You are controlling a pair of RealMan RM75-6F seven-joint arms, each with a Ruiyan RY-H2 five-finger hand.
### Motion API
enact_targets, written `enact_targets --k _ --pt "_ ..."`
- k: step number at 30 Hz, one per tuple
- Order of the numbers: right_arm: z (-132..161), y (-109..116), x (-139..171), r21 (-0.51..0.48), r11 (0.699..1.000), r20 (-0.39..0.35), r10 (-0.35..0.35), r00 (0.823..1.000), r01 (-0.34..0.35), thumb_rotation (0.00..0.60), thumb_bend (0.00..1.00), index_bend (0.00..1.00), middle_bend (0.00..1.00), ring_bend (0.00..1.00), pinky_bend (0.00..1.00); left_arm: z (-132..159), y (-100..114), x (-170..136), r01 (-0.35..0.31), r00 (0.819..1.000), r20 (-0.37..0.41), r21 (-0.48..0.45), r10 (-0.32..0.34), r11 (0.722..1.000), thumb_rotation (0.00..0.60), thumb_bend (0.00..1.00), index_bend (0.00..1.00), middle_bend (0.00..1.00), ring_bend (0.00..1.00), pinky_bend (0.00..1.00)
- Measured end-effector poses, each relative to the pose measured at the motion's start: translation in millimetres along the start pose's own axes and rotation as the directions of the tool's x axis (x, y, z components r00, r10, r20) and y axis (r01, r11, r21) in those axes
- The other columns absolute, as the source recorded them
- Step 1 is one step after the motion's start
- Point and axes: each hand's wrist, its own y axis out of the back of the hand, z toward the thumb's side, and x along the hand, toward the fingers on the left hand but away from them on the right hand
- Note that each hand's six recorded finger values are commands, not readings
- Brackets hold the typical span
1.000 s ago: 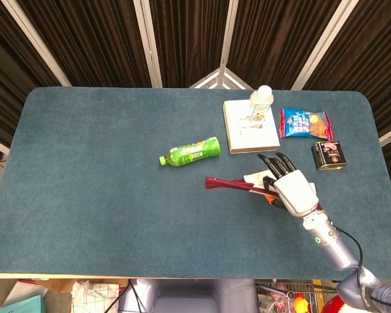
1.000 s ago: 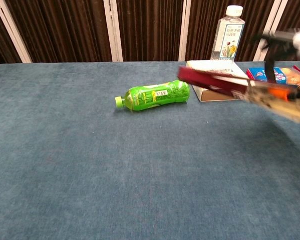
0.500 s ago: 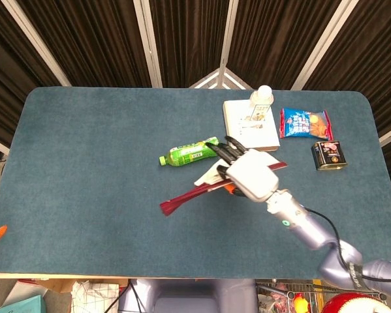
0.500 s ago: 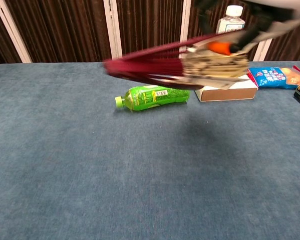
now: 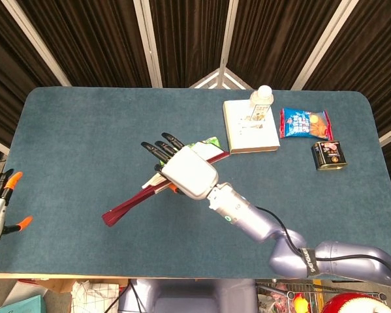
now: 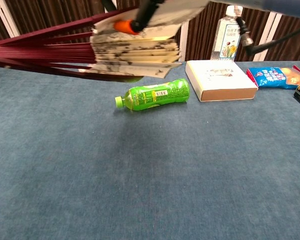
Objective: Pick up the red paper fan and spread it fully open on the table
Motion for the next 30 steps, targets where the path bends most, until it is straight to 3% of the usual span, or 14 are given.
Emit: enact_targets --k 8,17,22,26,29,30 --pt "10.6 0.7 -4.2 -0.083 0.996 0.016 0.025 1.000 -0.024 0.600 0.45 0.82 0.12 0.18 0.13 27.4 -13.9 21.8 -0.058 0.995 0.074 -0.130 0.068 0.990 0.600 0.08 0.11 0.00 0.00 0.00" --pt "9.7 5.4 -0.2 -0.107 0.994 0.021 0.026 0.999 -0.023 0.600 0.45 0.82 0.12 0.18 0.13 91.2 -47.1 67.5 -0.085 0.968 0.198 -0.321 0.155 0.943 0.600 0.08 0.14 0.00 0.00 0.00" --pt "10.0 2.2 1.9 -0.108 0.994 0.019 0.035 0.999 -0.033 0.600 0.45 0.82 0.12 0.18 0.13 124.6 -60.4 82.1 -0.029 0.954 0.256 -0.436 0.155 0.899 0.600 0.08 0.16 0.00 0.00 0.00" --pt "10.1 -0.4 3.2 -0.108 0.993 0.019 0.040 0.999 -0.037 0.600 0.45 0.82 0.12 0.18 0.13 147.3 -70.8 88.3 0.053 0.943 0.307 -0.522 0.129 0.852 0.600 0.07 0.17 0.00 0.00 0.00" --pt "9.8 -0.8 3.6 -0.108 0.993 0.020 0.040 0.999 -0.037 0.600 0.45 0.82 0.12 0.18 0.13 163.6 -78.4 90.7 0.132 0.932 0.346 -0.592 0.103 0.795 0.600 0.07 0.18 0.00 0.00 0.00" --pt "9.8 -0.9 3.6 -0.108 0.993 0.020 0.040 0.999 -0.038 0.600 0.45 0.82 0.12 0.18 0.13 171.6 -81.9 91.3 0.171 0.926 0.366 -0.623 0.091 0.763 0.600 0.07 0.18 0.00 0.00 0.00"
